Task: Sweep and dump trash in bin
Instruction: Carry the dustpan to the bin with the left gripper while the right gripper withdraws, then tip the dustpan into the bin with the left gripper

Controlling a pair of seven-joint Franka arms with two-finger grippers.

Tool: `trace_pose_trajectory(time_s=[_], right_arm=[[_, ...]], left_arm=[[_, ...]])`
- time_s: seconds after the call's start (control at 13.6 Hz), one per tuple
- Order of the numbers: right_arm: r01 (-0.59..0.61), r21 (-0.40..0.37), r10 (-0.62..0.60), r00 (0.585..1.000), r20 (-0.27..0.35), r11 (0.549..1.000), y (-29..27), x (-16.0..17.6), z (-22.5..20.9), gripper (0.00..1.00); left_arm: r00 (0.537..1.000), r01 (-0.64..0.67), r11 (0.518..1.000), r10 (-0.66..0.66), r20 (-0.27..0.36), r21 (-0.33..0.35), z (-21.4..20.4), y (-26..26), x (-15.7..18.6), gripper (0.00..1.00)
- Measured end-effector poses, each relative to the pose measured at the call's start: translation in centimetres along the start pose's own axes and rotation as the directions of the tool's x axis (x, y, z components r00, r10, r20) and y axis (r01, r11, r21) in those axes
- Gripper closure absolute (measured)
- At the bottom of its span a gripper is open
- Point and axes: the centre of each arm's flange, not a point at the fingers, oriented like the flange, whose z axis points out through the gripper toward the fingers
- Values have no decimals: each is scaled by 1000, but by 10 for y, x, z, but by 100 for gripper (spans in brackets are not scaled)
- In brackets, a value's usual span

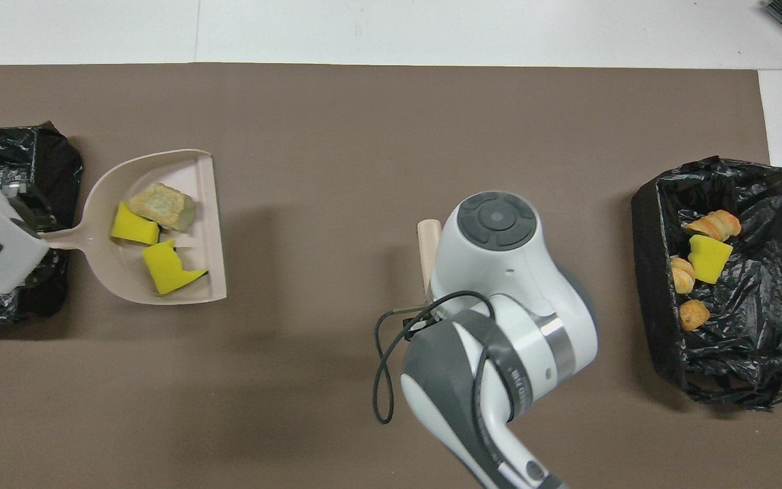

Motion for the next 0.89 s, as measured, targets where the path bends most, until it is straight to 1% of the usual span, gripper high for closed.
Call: trace_pose_trajectory(time_s=[0.3, 0.44, 0.52, 0.66, 0.74, 0.89], right_arm=[[-40, 6, 40, 999, 25, 999, -76, -48, 22, 74], [-39, 2, 39, 999, 13, 999, -101, -64, 40, 74], [-29, -1, 29, 1000, 7, 1000, -109, -69, 51, 74], [-16, -11, 17, 1000, 7, 1000, -115, -75, 71, 74], [-18, -6, 18, 1000, 6, 1000, -116, -76, 80, 74], [-37, 31, 36, 999, 13, 999, -117, -75, 92, 74]], left_arm=[[999, 47, 999, -47, 14, 17, -7, -7, -101, 69], [996, 80, 996, -81, 42, 24, -9, -5, -157, 69], [993, 87, 996, -89, 73, 29, -12, -4, -183, 69], [986, 74, 996, -80, 146, 44, -22, -9, -221, 69], [981, 67, 996, -75, 178, 51, -27, -14, -236, 69], [968, 53, 996, -68, 242, 67, -25, -25, -262, 69]])
